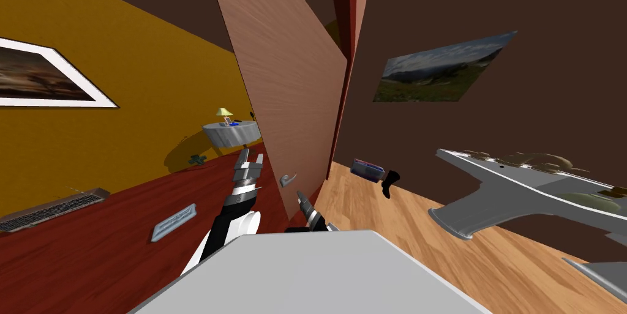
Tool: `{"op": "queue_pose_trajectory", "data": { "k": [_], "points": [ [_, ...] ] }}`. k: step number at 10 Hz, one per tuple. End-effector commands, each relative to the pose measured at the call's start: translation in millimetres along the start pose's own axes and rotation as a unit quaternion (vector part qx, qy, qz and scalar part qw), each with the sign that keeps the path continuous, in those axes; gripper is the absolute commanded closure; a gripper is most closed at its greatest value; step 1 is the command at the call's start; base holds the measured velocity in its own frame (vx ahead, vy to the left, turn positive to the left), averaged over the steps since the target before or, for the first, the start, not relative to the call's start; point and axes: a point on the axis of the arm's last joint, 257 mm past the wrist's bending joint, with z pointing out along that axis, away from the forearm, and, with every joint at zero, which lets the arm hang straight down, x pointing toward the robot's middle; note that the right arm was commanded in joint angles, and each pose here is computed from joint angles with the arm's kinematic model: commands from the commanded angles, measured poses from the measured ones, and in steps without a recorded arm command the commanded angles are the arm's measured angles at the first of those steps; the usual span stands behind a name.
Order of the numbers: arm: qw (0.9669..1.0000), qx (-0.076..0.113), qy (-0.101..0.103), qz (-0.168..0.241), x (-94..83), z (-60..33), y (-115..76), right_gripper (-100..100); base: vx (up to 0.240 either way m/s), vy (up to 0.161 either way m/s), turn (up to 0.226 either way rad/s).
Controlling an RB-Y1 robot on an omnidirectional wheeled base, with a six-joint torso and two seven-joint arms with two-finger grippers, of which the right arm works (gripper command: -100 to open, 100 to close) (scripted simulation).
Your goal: Push the door open
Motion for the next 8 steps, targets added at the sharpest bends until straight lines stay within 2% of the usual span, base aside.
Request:
{"op": "queue_pose_trajectory", "data": {
  "k": [1, 4, 7, 8],
  "points": [
    [1.0, 0.004, -0.002, -0.005, -5.9, -1.8, -3.0, -100, 0.051, 0.089, 0.041],
    [0.9999, 0.007, -0.006, -0.008, -10.9, -0.9, -4.4, -100, 0.149, 0.155, 0.021],
    [0.9999, 0.003, -0.01, -0.006, -10.3, 6.8, -0.5, -100, 0.191, 0.147, 0.034],
    [0.9999, 0.004, -0.01, -0.007, -11.1, 5.1, -1.3, -100, 0.075, 0.072, -0.005]
  ]
}}
